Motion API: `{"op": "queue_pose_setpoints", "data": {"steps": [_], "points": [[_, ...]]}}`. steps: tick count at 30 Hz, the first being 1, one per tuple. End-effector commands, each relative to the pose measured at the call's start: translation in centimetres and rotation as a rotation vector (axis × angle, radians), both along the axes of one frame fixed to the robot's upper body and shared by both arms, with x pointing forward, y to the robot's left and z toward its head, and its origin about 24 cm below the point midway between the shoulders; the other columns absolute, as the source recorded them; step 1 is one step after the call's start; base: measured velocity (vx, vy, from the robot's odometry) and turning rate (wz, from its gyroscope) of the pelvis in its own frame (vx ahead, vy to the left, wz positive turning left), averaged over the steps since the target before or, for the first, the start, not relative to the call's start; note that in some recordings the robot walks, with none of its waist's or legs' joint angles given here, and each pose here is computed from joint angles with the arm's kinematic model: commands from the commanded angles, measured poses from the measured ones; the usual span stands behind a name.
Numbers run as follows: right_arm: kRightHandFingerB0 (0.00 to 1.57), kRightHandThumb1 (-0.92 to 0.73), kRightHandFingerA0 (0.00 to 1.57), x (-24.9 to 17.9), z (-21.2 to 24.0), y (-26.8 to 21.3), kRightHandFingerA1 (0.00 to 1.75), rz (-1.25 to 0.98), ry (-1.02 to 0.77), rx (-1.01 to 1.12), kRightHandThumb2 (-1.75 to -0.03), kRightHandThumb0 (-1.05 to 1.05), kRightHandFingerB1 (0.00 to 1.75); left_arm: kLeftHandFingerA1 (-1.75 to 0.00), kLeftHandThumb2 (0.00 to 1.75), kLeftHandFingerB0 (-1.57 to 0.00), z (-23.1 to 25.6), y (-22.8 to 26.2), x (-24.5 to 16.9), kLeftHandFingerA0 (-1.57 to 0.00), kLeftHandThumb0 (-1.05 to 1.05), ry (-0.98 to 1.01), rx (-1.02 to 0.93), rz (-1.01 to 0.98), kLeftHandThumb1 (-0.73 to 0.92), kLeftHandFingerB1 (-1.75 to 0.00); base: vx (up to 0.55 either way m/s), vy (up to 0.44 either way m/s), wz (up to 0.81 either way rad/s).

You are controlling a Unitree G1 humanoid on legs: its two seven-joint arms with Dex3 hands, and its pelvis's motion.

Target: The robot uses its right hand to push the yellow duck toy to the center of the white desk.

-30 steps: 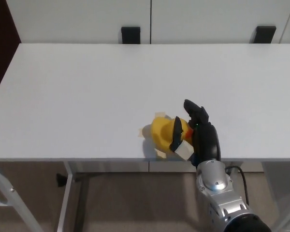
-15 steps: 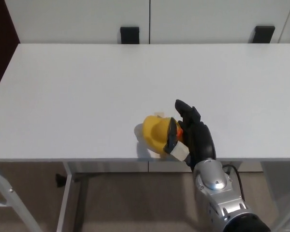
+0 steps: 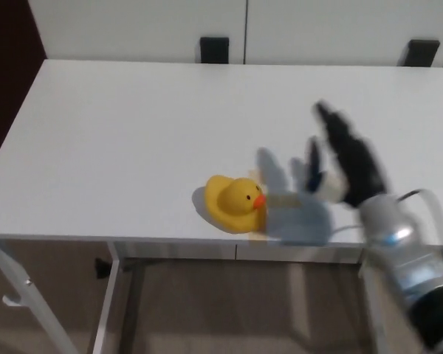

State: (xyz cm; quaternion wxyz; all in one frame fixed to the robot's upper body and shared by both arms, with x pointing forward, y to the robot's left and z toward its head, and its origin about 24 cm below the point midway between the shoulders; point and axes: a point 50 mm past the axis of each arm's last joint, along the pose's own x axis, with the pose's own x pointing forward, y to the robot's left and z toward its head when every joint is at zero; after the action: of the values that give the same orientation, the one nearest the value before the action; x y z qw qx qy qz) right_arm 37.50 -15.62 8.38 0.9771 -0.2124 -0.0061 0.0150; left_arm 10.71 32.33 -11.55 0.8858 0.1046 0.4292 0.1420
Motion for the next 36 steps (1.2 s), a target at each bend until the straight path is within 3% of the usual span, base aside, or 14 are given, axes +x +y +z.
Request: {"op": "queue_pose_setpoints", "data": {"steps": [1, 2, 3, 10, 13, 14, 20, 22, 27, 28, 29, 31, 32, 36], "points": [[0.00, -0.86, 0.00, -0.5, 5.6, -8.3, 0.17, -0.085, -0.150, -0.329, -1.28, -1.05, 0.05, -1.23, 1.13, -1.37, 0.9, 1.4, -0.3, -1.40, 0.09, -0.072, 0.012, 0.032, 0.29, -1.23, 0.00, 0.000, 0.00], [0.00, -0.86, 0.00, -0.6, 5.9, -8.5, 0.17, -0.086, -0.161, -0.336, -1.28, -1.05, 0.05, -1.23, 1.13, -1.37, 0.9, 1.4, -0.3, -1.40, 0.09, -0.074, 0.011, 0.039, 0.29, -1.23, 0.00, 0.000, 0.00], [0.00, -0.92, 0.00, -1.0, 7.0, -9.5, 0.00, -0.095, -0.192, -0.404, -0.94, -1.03, 0.00, -1.12, 1.39, -1.46, 1.0, 1.5, -0.4, -1.46, 0.08, -0.075, 0.012, 0.045, 0.24, -1.17, 0.00, 0.000, 0.00], [0.00, -0.92, 0.00, -3.0, 11.4, -12.5, 0.00, -0.089, -0.278, -0.534, -0.87, -1.05, 0.00, -1.12, 1.33, -1.45, 1.2, 2.0, -0.9, -1.44, 0.12, -0.091, 0.012, 0.067, 0.23, -1.19, 0.00, 0.000, 0.00], [0.00, -0.92, 0.00, -3.5, 12.1, -12.7, 0.00, -0.082, -0.291, -0.553, -0.87, -1.05, 0.00, -1.12, 1.33, -1.45, 1.2, 2.1, -1.1, -1.44, 0.12, -0.091, 0.007, 0.077, 0.23, -1.19, 0.00, 0.000, 0.00], [0.00, -0.90, 0.00, -4.9, 13.4, -13.5, 0.24, -0.058, -0.321, -0.565, -1.32, -1.05, 0.12, -1.24, 1.17, -1.39, 1.2, 2.1, -1.2, -1.40, 0.04, -0.083, 0.016, 0.075, 0.38, -1.25, 0.00, 0.000, 0.00], [0.00, -0.89, 0.00, -11.5, 17.0, -18.4, 0.24, -0.107, -0.329, -0.514, -1.29, -1.05, 0.14, -1.24, 1.17, -1.38, 1.0, 2.3, -1.9, -1.40, 0.01, -0.065, 0.028, 0.096, 0.39, -1.24, 0.00, 0.000, 0.00], [0.00, -0.86, 0.00, -14.4, 17.6, -21.2, 0.29, -0.207, -0.284, -0.497, -1.26, -1.05, 0.22, -1.14, 1.36, -1.43, 1.0, 2.4, -2.5, -1.43, 0.06, -0.060, 0.026, 0.113, 0.25, -1.21, 0.00, 0.000, 0.00], [0.00, -0.81, 0.00, -21.7, 17.4, -27.9, 0.32, -0.466, -0.253, -0.456, -1.14, -1.05, 0.21, -1.28, 1.14, -1.40, 1.0, 2.8, -3.4, -1.47, 0.04, -0.064, 0.030, 0.163, 0.32, -1.25, 0.00, 0.000, 0.00], [0.00, -0.69, 0.00, -24.0, 16.2, -29.9, 0.30, -0.583, -0.216, -0.419, -1.03, -0.88, 0.17, -1.22, 1.28, -1.44, 1.1, 3.1, -3.6, -1.48, 0.09, -0.064, 0.029, 0.185, 0.28, -1.26, 0.00, 0.000, 0.00], [0.08, -0.78, 0.01, -27.1, 13.8, -32.4, 0.46, -0.747, -0.202, -0.363, -0.66, -0.38, 0.33, -1.30, 1.12, -1.38, 1.3, 3.5, -3.9, -1.47, 0.07, -0.060, 0.033, 0.206, 0.32, -1.25, 0.00, 0.000, 0.00], [0.08, -0.78, 0.01, -31.0, 11.2, -34.4, 0.46, -0.934, -0.187, -0.322, -0.66, -0.38, 0.33, -1.30, 1.12, -1.38, 1.4, 3.9, -4.1, -1.47, 0.07, -0.057, 0.038, 0.226, 0.32, -1.25, 0.00, 0.000, 0.00], [0.25, -0.48, 0.39, -33.0, 8.9, -35.0, 0.66, -1.048, -0.175, -0.342, -1.10, 0.04, 0.56, -1.30, 1.15, -1.37, 1.5, 4.1, -4.2, -1.45, 0.07, -0.051, 0.044, 0.234, 0.38, -1.26, 0.00, 0.000, 0.00], [0.47, -0.44, 0.65, -36.9, 4.5, -34.9, 0.71, -1.253, -0.110, -0.408, -1.01, 0.06, 0.63, -1.26, 1.27, -1.39, 1.6, 4.5, -4.6, -1.46, 0.12, -0.038, 0.051, 0.253, 0.22, -1.23, 0.00, 0.000, 0.00]]}}
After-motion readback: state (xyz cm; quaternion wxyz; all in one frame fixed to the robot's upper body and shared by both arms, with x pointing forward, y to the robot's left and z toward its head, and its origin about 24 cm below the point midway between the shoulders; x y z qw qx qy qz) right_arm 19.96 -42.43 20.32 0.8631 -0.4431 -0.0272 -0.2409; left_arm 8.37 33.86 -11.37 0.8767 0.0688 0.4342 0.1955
